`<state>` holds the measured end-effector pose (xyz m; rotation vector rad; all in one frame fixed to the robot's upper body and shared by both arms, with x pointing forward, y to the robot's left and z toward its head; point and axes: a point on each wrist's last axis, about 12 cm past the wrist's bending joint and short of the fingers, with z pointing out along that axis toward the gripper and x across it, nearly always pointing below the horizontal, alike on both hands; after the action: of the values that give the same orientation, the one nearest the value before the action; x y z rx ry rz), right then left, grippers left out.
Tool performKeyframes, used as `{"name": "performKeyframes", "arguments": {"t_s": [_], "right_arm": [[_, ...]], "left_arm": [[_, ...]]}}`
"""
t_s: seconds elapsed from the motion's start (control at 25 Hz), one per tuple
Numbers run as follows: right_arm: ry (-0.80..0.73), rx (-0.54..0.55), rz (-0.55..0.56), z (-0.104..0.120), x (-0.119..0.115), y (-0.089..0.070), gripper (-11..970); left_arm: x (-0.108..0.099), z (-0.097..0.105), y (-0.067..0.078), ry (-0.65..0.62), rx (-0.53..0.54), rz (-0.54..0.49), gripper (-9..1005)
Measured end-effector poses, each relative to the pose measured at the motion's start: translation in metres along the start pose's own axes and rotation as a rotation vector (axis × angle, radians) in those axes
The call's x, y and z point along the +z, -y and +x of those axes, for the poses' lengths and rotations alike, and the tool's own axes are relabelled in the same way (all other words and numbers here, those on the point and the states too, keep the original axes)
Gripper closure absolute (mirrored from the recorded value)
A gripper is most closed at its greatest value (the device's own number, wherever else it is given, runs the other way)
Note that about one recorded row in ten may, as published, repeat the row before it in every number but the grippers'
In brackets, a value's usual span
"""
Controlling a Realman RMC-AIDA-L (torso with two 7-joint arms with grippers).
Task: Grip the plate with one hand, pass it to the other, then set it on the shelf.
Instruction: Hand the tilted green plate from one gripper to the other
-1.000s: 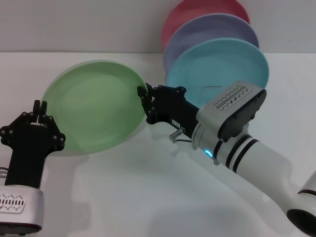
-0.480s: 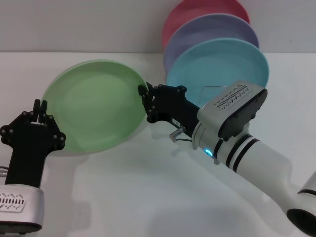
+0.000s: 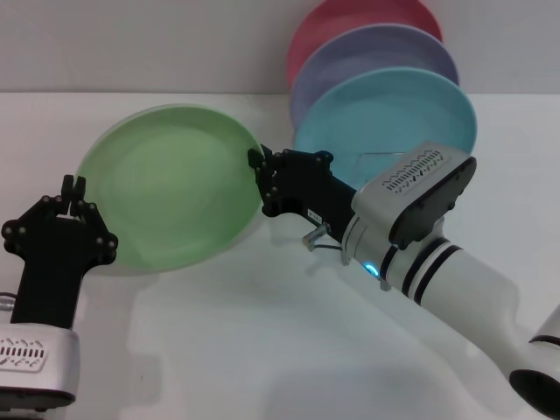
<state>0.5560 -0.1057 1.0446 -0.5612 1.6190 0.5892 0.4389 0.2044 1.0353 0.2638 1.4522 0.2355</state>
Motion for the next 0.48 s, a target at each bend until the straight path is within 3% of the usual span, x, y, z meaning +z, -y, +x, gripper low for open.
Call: {"name": "performKeyframes", "arguments": {"t_s": [0.48], "right_arm": [[0.005, 0.003, 0.013, -0.0007, -0.0001, 0.0026, 930]], "left_arm": [[0.0007, 0.0013, -0.0003, 0.000, -0.010, 0.006, 882]]}}
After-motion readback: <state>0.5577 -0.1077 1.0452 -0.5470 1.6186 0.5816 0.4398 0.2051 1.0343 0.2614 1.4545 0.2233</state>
